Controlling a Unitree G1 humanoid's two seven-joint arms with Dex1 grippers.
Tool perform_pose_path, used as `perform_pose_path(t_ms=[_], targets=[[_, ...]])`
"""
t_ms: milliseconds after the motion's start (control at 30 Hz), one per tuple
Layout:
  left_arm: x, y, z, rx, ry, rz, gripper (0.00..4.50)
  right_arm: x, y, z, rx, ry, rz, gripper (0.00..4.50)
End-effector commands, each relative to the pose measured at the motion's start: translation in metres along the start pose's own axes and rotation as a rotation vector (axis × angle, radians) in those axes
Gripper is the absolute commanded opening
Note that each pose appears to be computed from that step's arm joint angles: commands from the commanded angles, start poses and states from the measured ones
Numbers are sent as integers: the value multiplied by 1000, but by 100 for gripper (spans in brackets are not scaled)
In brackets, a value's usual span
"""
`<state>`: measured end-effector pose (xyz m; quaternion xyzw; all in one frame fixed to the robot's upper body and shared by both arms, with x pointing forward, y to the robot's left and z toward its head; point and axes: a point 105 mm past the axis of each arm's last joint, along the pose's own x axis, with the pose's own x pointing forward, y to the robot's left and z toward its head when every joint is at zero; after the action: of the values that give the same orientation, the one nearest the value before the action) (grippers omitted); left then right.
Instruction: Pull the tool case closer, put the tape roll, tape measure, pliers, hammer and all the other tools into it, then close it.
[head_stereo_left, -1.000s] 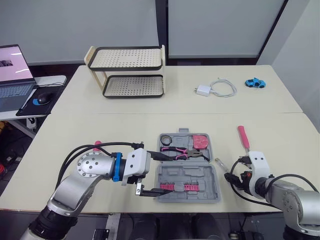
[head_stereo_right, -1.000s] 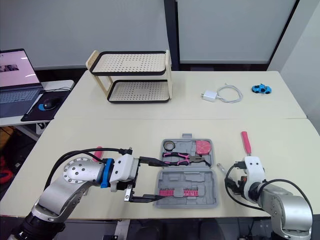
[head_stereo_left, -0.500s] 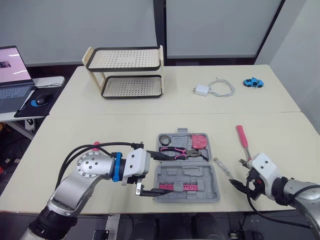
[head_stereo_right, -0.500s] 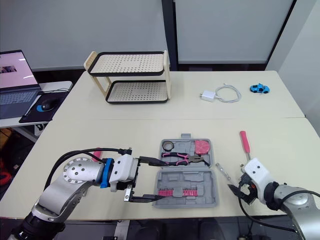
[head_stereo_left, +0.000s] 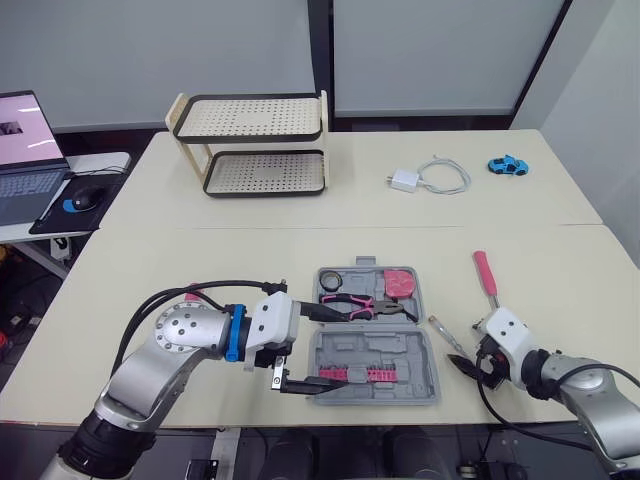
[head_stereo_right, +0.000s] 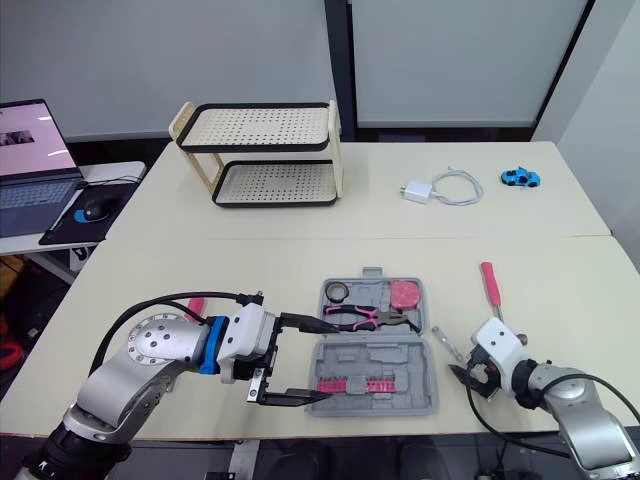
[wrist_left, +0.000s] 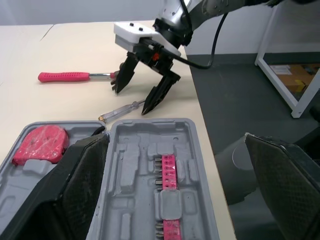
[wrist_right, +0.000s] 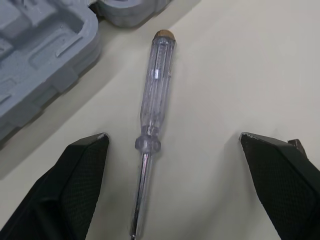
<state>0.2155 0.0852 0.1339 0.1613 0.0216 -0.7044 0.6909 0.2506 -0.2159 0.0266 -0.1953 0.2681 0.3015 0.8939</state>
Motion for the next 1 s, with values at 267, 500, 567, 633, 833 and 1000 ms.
perform_pose_path(t_ms=[267, 500, 567, 633, 833, 1000], targets=[[-7, 0, 10, 48, -5, -7, 450, 5, 4, -3, 55, 5, 0, 177], [-19, 4, 5, 51, 27, 17, 450, -3, 0, 8, 61, -29, -17, 17], [-24, 6, 5, 52, 34, 27, 450, -10, -4, 16, 47, -44, -30, 17], [-33, 10, 6, 48, 42, 58, 450, -23, -11, 31, -5, -55, -48, 17], [-62, 15, -2, 27, 135, 137, 450, -56, -2, 71, -311, 13, 49, 17], [-83, 12, -16, -13, 255, 152, 450, -61, 24, 92, -508, 72, 221, 17]])
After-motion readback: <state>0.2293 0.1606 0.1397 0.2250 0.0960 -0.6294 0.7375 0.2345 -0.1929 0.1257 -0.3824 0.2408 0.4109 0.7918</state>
